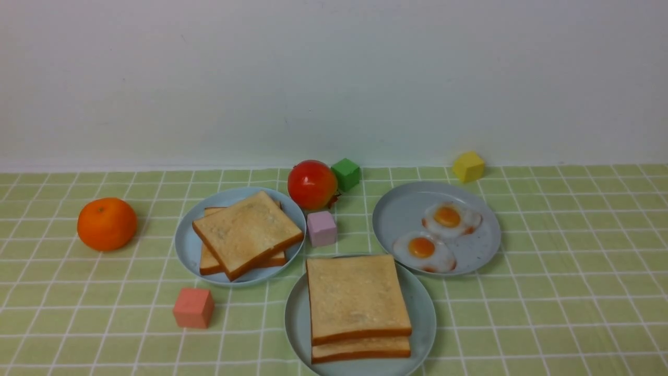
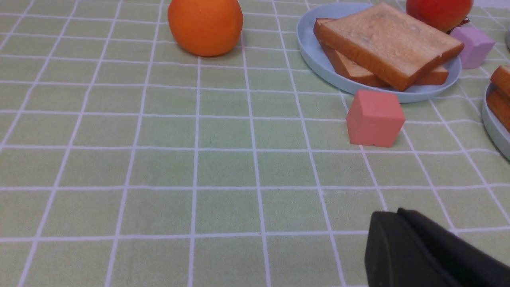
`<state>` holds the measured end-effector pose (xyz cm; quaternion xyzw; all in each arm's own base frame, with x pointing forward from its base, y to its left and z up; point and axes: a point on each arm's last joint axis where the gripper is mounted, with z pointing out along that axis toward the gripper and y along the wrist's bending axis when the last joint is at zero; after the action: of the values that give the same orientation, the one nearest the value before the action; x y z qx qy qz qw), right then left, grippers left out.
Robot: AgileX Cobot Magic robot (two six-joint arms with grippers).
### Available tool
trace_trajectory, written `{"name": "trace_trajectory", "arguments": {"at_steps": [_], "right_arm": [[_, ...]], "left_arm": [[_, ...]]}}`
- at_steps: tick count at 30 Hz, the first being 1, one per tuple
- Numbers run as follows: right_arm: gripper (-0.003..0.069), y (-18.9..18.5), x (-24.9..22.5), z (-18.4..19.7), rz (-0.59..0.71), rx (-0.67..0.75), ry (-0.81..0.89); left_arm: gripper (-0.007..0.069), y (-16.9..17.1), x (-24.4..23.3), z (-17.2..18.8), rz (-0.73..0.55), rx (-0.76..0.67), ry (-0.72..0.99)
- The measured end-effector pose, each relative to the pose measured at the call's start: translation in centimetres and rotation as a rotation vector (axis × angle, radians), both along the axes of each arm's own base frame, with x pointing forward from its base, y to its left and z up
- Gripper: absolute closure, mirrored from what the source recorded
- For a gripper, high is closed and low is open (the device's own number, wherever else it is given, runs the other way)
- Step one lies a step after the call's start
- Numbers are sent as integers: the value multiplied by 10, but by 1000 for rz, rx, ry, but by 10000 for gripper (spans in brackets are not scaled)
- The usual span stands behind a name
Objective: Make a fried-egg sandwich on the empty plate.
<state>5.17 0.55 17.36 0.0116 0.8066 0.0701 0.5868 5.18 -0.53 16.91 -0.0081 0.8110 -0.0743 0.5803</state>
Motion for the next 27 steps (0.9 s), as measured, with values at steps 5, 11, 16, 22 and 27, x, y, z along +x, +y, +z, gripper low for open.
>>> {"name": "trace_trajectory", "arguments": {"at_steps": [5,11,16,22,27], "right_arm": [[441,0,0,0,0,1,0],[434,0,0,0,0,1,0],[429,0,0,0,0,1,0],[427,0,0,0,0,1,0],[421,0,0,0,-1,2,0]], "left_arm": [[603,0,0,0,0,0,0],[603,0,0,0,0,0,0],[600,0,0,0,0,0,0],[595,0,0,0,0,0,0],[588,0,0,0,0,0,0]]}}
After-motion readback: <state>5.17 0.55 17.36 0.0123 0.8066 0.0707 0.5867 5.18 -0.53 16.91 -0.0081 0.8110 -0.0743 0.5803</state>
